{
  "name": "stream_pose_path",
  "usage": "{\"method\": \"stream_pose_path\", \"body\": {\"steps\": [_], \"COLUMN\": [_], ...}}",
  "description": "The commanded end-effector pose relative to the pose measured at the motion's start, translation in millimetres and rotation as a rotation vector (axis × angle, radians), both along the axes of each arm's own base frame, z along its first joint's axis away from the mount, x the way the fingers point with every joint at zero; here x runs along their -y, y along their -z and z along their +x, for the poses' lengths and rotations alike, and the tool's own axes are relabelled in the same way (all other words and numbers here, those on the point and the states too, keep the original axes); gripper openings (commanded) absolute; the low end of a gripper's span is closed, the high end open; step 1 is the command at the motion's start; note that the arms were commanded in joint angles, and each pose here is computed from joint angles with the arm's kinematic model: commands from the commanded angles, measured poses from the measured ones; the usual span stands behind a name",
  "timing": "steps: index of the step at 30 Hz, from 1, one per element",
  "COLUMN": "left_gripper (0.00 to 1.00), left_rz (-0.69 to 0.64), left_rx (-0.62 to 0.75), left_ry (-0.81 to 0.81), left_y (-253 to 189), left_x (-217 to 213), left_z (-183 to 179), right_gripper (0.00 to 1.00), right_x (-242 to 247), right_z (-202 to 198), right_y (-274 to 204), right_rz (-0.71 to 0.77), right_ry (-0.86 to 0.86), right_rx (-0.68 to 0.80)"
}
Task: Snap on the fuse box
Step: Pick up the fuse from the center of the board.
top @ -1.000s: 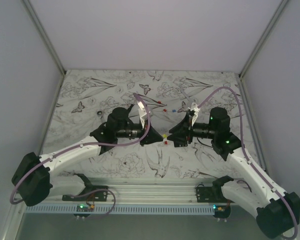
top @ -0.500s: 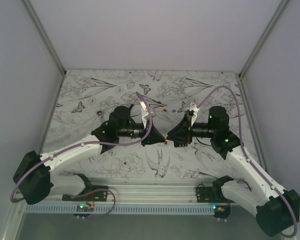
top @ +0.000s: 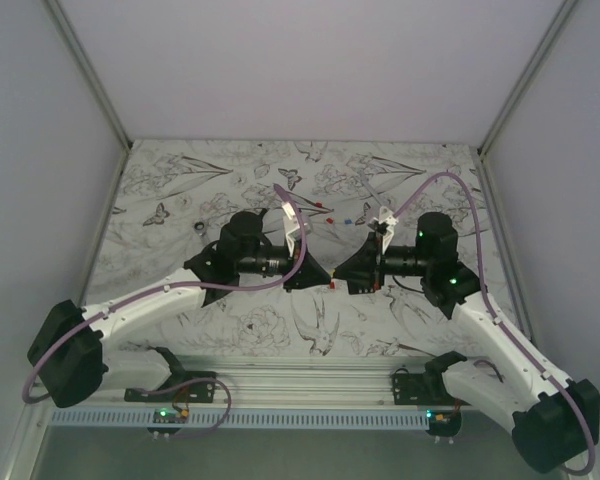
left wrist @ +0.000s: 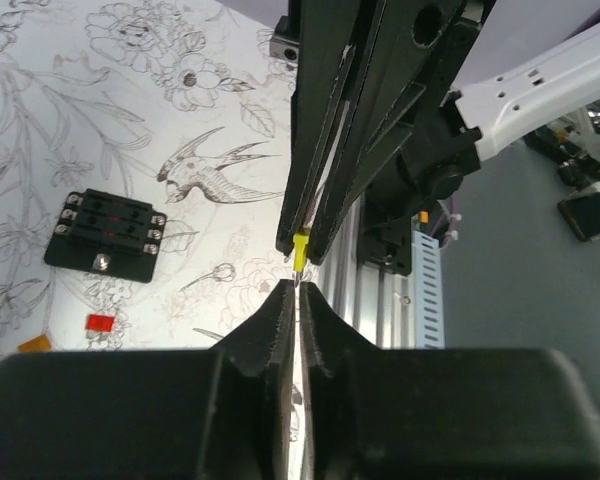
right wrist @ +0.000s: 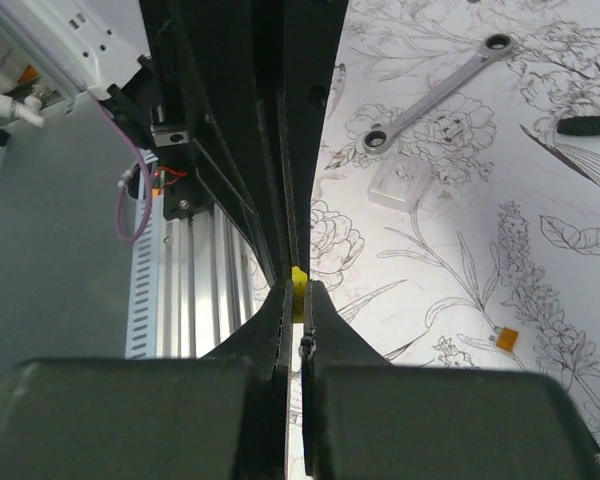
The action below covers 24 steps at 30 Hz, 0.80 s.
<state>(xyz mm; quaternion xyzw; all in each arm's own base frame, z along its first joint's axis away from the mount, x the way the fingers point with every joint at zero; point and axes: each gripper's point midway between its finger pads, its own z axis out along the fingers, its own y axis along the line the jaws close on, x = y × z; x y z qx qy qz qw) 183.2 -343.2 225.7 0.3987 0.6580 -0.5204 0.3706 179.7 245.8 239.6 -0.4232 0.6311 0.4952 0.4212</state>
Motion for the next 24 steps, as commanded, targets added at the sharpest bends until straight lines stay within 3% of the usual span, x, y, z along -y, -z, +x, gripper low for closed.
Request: {"method": "stream_pose_path", "body": {"steps": [1, 4, 7, 10, 15, 24], "left_gripper": [0.13, 0.32, 0.43, 0.48, 0.67, 0.90], "left_rz": [0.025, 0.075, 0.143, 0.220, 0.334, 0.428], "left_rx": [0.017, -0.012, -0.034, -0.051, -0.122, -0.188], "left_ry": [-0.064, -0.197, -0.355, -0.513, -0.743, -0.891], "left_y": [6, 21, 40, 58, 89, 111], "left_x": [-4, -19, -40, -66, -112, -149], "left_z": [12, 30, 47, 61, 75, 75], "right_gripper": [0.00, 0.00, 0.00, 0.00, 0.00, 0.00], "right_x": [2, 11, 26, 48, 79, 115], "right_z": [13, 33, 53, 70, 85, 105], "right_y": [-9, 5, 22, 41, 74, 115], "right_rz": [-0.018, -0.091, -0.176, -0.263, -0.397, -0.621], "right_ry": [0.079, 0.240, 0.424, 0.620, 0.839, 1.113], "right_rx": [0.035, -0.010, -0.066, -0.118, -0.204, -0.231]}}
